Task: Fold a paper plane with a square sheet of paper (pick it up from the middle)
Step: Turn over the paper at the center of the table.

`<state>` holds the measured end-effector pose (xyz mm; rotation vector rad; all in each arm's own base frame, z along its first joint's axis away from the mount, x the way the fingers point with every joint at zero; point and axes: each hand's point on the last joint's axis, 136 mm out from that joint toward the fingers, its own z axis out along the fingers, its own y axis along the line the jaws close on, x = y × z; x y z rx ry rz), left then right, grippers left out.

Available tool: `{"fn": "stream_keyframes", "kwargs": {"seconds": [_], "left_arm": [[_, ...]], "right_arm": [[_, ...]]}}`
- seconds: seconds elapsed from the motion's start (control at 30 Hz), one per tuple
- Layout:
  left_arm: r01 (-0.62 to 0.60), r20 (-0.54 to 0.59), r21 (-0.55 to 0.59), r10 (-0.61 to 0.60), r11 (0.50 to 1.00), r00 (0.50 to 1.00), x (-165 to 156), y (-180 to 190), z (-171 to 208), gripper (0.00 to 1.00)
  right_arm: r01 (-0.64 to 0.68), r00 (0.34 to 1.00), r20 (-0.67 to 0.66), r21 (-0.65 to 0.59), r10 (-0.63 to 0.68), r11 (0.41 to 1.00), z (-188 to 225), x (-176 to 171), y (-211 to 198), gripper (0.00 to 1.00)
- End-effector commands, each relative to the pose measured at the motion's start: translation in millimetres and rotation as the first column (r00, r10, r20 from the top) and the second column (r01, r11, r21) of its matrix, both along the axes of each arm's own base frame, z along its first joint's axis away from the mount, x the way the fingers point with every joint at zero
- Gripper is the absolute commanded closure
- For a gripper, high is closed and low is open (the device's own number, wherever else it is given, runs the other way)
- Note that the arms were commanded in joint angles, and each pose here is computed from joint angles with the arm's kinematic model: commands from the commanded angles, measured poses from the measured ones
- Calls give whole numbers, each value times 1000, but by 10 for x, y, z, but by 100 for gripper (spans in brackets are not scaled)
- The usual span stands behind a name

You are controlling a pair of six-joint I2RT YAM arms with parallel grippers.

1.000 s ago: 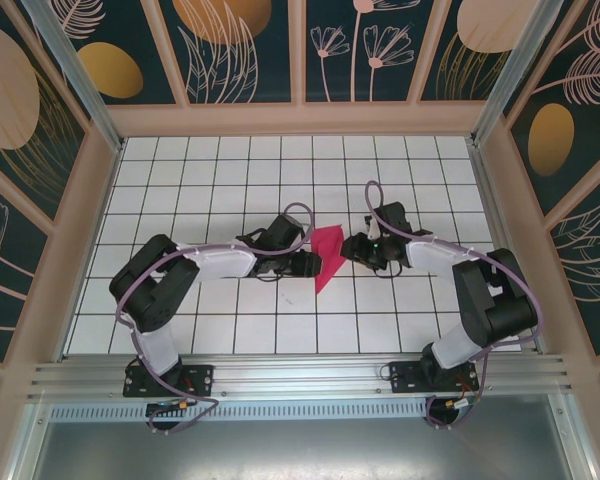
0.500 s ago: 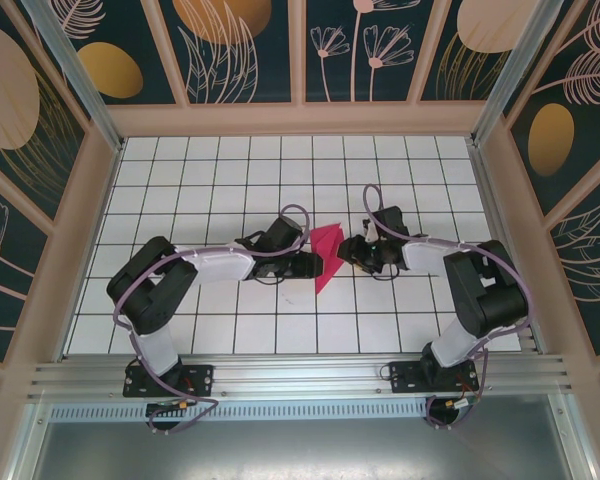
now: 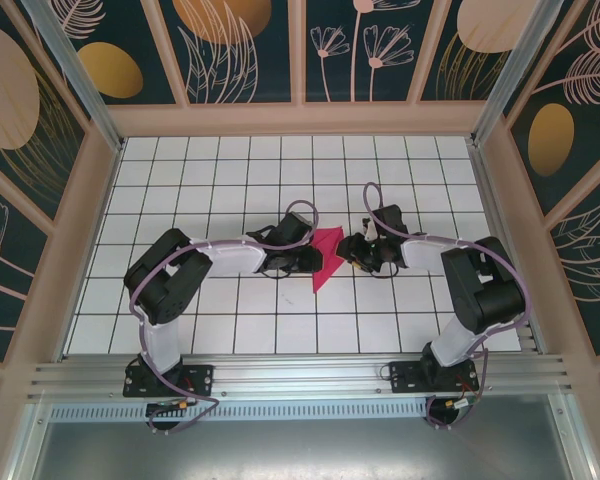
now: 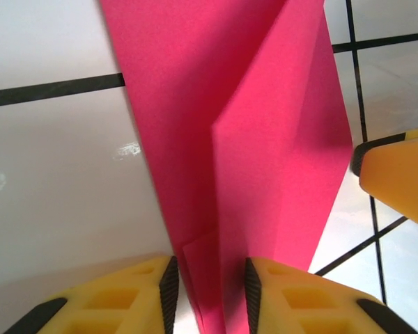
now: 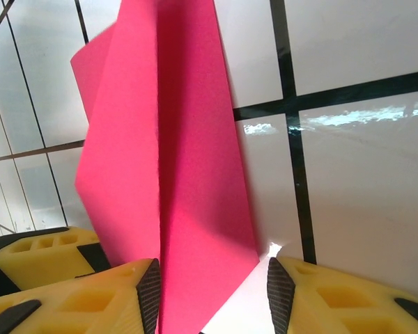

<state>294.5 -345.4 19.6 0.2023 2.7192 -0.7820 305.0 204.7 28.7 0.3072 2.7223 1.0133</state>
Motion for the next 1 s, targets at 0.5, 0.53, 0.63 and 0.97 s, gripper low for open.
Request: {"fn": "stream_keyframes", "kwargs": {"seconds": [0.5,0.53,0.63,0.97], "left_arm": [[127,-78,0,-127,992,989,-304,-80,-200,74],[125,-81,-1,-124,992,989,-307,-78,-205,74],[127,-79,-16,-128,992,989,-308,-98,-192,74],[127,-76,-40,-130,991,989,-318,-123,-163,75]], "right_arm": [[14,999,36,130,-19,991,171,195,241,52],[8,999,50,139,-15,990,207,200,253,52],[-38,997,76,162,26,986,255,176,322,52],[-118,990,92,163,103,980,128,208,440,61]]}}
